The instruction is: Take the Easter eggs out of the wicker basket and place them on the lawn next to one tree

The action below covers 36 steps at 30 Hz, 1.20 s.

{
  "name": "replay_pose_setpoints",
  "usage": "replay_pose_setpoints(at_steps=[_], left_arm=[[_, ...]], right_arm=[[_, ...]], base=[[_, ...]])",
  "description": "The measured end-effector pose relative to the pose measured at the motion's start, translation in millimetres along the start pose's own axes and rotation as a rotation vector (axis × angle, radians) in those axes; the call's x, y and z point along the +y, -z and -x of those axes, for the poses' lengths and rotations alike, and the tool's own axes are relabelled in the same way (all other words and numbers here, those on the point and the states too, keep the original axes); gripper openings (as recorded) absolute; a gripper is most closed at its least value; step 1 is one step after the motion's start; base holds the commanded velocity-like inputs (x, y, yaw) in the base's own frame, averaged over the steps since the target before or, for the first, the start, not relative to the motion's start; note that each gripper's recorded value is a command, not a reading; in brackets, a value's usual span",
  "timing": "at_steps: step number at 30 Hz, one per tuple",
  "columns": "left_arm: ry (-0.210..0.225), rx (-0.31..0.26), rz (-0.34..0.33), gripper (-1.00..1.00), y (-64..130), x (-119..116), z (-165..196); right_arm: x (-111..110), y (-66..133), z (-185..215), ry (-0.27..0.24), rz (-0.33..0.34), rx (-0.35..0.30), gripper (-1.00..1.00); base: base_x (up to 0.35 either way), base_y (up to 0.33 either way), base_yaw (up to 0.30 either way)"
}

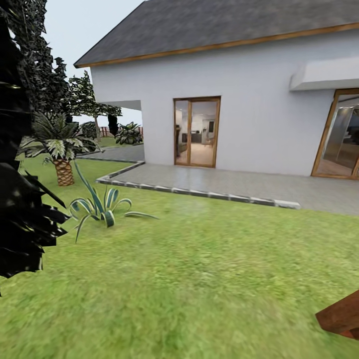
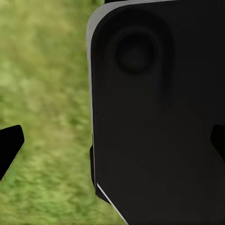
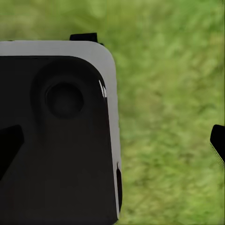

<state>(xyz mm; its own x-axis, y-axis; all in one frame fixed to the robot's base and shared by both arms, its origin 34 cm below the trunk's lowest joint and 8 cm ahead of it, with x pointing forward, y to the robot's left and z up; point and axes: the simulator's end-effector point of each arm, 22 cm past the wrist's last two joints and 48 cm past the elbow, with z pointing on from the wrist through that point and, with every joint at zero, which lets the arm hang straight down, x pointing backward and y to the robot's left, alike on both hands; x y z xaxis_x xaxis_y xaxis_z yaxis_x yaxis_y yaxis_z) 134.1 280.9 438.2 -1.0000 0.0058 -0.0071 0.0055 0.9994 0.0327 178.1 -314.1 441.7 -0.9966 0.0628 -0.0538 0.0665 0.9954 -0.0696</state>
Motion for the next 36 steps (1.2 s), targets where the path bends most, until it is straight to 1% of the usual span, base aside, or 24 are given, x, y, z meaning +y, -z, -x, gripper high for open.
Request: replay_pose_setpoints(at_steps=[31, 36], left_arm=[[-0.001, 0.0, 0.0, 1.0, 0.0, 0.0, 0.0], [-0.001, 0.0, 0.0, 1.0, 0.0, 0.0, -0.1]], right_arm=[[0.0, 0.0, 0.0, 0.0, 0.0, 0.0, 1.0], [0.0, 0.0, 0.1, 0.001, 0.0, 0.0, 1.0]], base=[[0.336, 0.0, 0.001], [0.336, 0.0, 0.133]])
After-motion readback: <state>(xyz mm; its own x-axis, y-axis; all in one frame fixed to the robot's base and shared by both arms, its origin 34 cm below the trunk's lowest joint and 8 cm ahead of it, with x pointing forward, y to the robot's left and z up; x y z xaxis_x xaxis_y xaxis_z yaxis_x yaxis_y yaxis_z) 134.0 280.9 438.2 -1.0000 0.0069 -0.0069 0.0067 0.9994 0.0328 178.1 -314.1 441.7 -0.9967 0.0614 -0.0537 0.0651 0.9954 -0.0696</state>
